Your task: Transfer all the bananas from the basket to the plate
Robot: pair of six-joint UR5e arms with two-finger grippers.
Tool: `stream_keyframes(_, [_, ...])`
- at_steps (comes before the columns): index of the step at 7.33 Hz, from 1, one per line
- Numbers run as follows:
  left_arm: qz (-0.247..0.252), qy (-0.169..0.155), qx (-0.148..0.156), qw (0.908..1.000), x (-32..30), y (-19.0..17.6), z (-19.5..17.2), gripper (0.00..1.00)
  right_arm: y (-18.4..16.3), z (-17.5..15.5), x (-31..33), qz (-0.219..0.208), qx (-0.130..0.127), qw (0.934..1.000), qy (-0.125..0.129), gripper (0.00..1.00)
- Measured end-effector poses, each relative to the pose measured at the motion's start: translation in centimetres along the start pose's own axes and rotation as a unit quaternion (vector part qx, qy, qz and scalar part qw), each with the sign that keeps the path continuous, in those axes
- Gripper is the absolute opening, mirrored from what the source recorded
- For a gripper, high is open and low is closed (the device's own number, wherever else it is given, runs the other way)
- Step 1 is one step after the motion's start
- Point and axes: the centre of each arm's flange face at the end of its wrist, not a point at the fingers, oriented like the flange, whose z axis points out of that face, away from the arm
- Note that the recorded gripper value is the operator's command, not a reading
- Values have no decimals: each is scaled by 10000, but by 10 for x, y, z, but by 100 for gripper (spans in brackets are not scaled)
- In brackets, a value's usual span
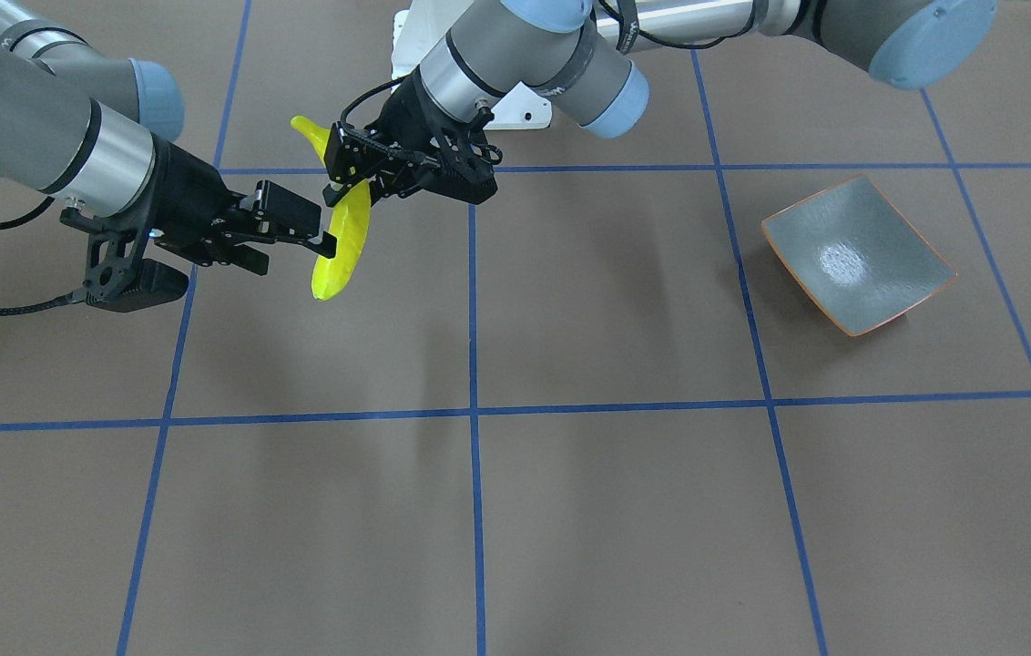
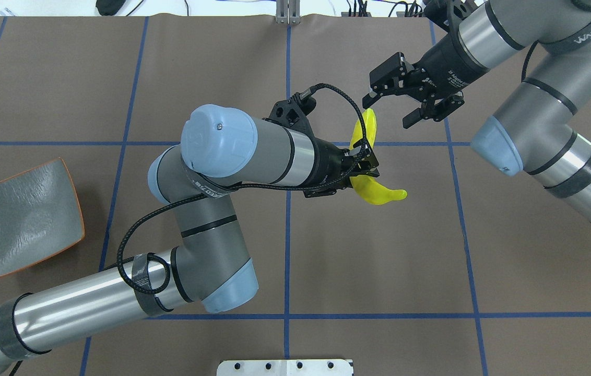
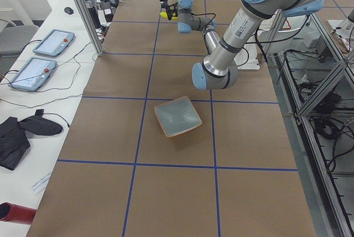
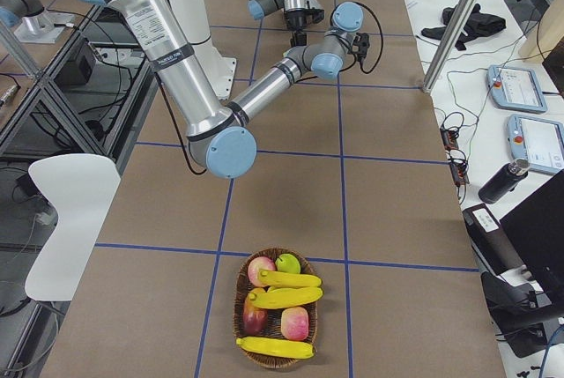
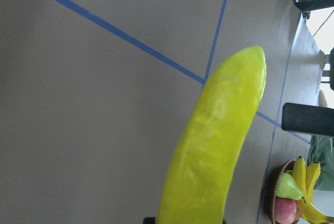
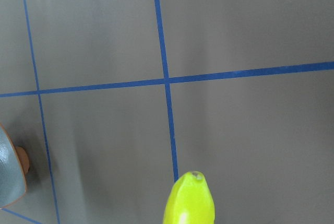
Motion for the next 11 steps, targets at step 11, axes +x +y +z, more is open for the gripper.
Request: stream_keyframes(11, [-1097, -2326, 2035, 9447, -348, -144, -287, 0, -59, -40, 60, 469, 971, 9933, 413, 100])
